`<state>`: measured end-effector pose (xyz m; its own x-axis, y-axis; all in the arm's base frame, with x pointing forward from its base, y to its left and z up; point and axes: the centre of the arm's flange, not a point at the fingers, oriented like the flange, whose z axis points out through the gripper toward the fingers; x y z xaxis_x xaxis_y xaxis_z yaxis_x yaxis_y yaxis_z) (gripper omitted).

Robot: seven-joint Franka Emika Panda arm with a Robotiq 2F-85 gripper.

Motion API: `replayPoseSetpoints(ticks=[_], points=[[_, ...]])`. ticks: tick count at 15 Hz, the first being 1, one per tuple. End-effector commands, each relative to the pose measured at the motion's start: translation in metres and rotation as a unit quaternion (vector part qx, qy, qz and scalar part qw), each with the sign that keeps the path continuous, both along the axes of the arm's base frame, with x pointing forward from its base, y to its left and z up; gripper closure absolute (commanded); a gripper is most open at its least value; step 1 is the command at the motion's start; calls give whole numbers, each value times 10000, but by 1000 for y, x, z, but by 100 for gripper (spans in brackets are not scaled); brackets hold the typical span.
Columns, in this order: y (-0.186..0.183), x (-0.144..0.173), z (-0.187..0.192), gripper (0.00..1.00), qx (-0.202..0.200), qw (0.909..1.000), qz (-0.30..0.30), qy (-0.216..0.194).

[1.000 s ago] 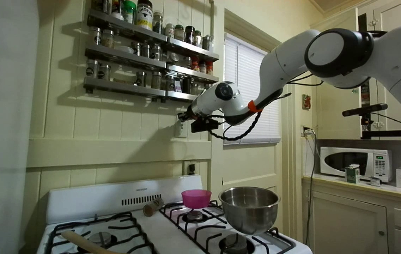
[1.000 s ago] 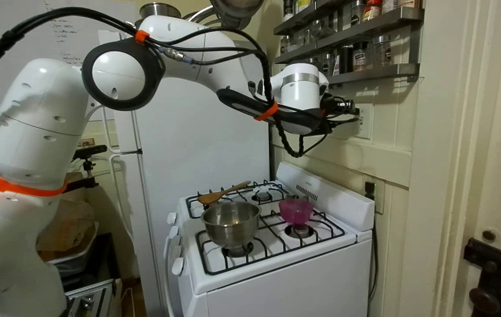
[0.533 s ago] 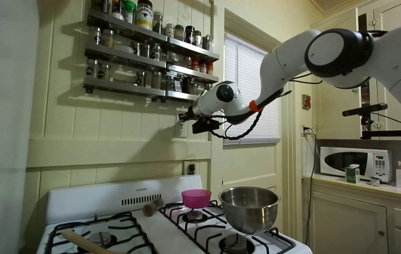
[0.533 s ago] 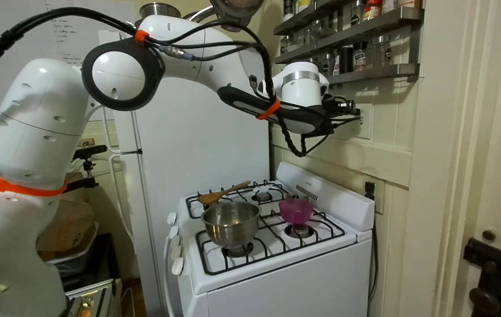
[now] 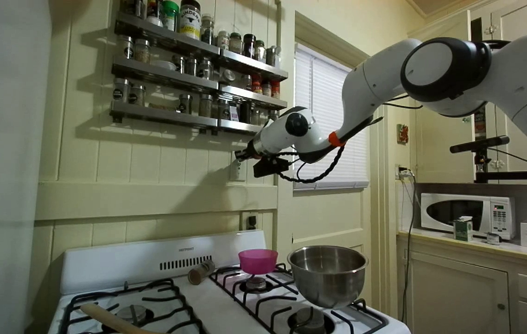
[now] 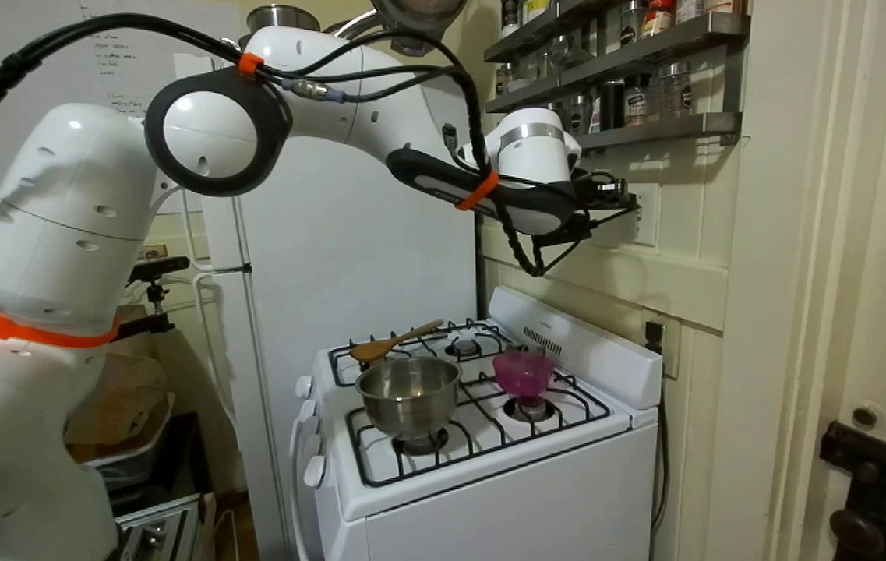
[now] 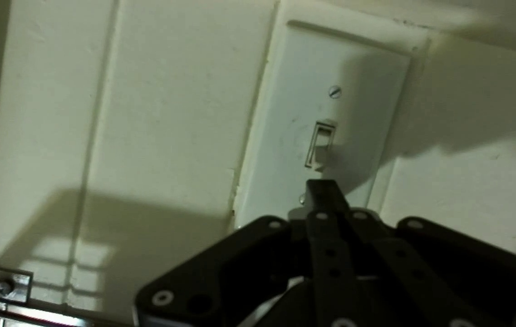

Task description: Flip the switch on the wall

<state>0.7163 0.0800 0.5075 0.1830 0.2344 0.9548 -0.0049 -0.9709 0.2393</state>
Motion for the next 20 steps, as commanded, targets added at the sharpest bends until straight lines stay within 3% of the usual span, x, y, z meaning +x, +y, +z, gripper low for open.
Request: replayPoseSetpoints(ticks=[1,11,20], points=[[-4,-7,-13,100,69,9999,0,-85],[-8,-7,-19,100,16,9999,20,-136],[-5,-9,-32,100,234,9996,117,98]])
